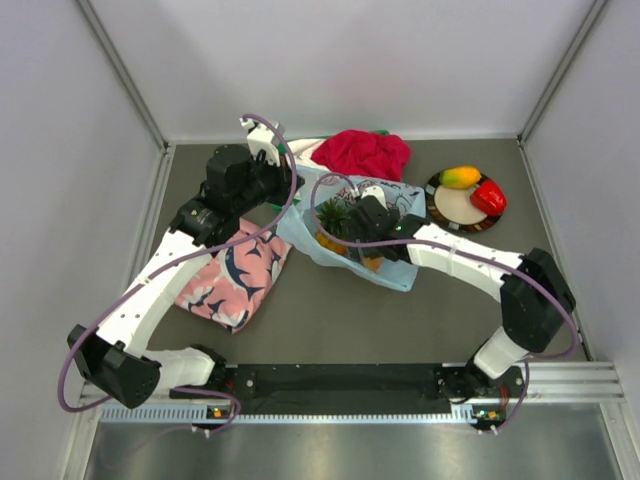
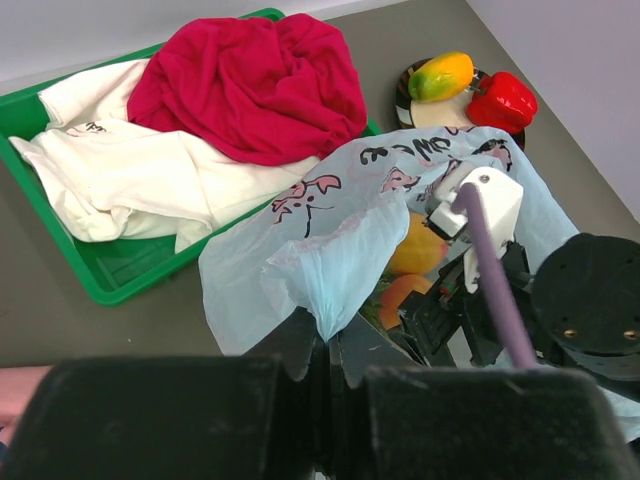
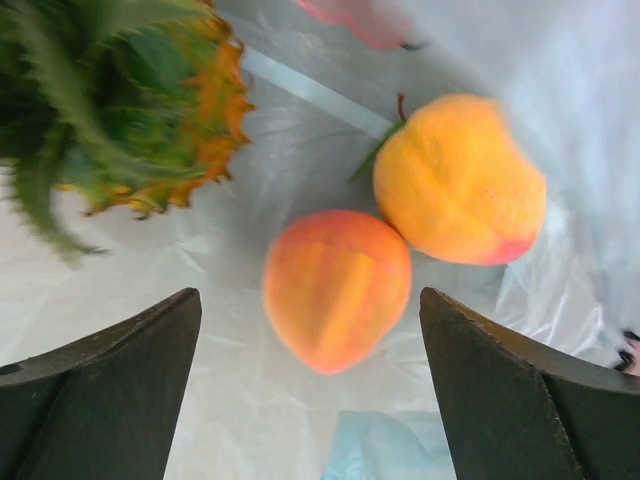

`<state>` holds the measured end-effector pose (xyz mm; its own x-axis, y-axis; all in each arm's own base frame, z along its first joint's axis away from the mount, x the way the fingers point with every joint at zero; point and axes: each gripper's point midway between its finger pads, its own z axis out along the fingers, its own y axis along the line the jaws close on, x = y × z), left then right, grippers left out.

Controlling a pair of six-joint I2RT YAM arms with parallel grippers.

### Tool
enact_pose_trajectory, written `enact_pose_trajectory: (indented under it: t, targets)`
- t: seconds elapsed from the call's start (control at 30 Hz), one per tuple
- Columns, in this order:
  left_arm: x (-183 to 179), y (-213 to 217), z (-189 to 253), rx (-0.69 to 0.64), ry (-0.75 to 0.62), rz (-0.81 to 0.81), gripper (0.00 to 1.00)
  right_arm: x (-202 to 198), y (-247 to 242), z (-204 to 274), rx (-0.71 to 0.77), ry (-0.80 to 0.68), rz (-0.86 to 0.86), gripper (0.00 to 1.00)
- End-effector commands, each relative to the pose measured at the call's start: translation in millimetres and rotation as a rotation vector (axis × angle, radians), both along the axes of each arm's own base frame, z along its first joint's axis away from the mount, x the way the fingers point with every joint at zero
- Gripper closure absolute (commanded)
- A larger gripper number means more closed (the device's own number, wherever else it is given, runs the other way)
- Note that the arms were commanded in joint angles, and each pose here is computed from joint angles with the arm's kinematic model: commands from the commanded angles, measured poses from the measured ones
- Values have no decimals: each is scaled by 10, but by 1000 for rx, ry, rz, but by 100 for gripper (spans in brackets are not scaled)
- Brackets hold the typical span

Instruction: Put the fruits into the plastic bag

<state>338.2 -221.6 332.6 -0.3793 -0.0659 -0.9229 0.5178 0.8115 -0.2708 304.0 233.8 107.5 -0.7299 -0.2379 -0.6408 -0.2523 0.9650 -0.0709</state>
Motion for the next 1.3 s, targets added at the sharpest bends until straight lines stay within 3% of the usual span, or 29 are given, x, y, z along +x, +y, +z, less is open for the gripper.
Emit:
enact_pose_trajectory:
  t: [0.0,0.73,1.03,1.27]
  targets:
    - [-16,-1,221,-37,-61,-6,100,82,165,395,158,-96,14,11]
    - [-11,-4,213,-37,-58,-6,100,-338,595,1693,637,-330,341,26]
    - [-14,-5,222,-36,-62,-6,100,-233,196,2028,596,-410,292,28]
    - [-9,-1,213,-34,-60,-5,100,-50,-410,2179,578,-491,159,28]
